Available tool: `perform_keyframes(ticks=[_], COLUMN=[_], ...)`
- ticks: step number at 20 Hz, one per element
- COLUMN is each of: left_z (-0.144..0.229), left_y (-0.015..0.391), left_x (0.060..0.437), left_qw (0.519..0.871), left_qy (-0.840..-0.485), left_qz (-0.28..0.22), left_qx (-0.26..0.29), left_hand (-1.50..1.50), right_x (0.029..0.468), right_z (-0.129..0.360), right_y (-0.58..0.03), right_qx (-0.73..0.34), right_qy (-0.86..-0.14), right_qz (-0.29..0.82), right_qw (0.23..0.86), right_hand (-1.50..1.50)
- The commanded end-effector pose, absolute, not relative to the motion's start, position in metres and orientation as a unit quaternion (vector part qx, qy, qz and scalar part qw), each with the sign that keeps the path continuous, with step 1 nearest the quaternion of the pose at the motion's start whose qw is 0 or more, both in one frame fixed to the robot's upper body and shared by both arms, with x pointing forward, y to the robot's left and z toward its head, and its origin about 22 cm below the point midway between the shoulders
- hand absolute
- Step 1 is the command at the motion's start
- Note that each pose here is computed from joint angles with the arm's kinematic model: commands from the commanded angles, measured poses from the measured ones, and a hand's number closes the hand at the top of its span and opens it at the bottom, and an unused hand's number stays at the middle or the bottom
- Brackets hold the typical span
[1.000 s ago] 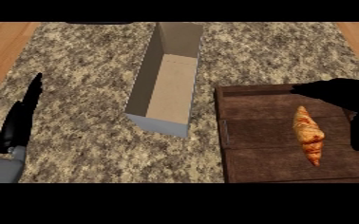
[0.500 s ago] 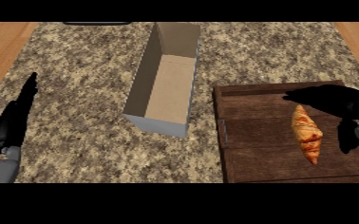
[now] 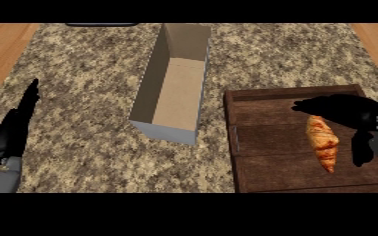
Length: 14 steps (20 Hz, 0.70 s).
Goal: Pick the croissant from the tray and place it in the cardboard box
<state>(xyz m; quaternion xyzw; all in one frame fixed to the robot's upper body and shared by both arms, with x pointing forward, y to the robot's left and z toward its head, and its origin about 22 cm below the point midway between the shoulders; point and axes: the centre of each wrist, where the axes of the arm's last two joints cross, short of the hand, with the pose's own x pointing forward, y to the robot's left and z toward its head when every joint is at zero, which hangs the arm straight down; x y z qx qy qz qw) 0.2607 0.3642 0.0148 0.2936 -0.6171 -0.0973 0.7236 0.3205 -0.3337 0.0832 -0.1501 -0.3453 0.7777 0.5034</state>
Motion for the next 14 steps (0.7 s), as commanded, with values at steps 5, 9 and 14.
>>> perform_keyframes(ticks=[5, 9, 14], left_z=[0.016, 0.011, 0.016], left_y=[0.355, 0.339, 0.352], left_x=[0.260, 0.263, 0.269], left_qw=[0.727, 0.724, 0.728], left_qy=[-0.613, -0.619, -0.613], left_qz=[-0.096, -0.096, -0.096], left_qx=[0.296, 0.289, 0.292], left_hand=[0.00, 0.00, 0.00], right_x=[0.306, 0.310, 0.304], right_z=[0.099, 0.074, 0.049], right_y=[-0.303, -0.300, -0.299], right_qx=[-0.117, -0.156, -0.174], right_qy=[-0.336, -0.298, -0.271], right_qz=[0.791, 0.804, 0.800], right_qw=[0.497, 0.490, 0.506], right_hand=[-1.50, -1.50, -1.50])
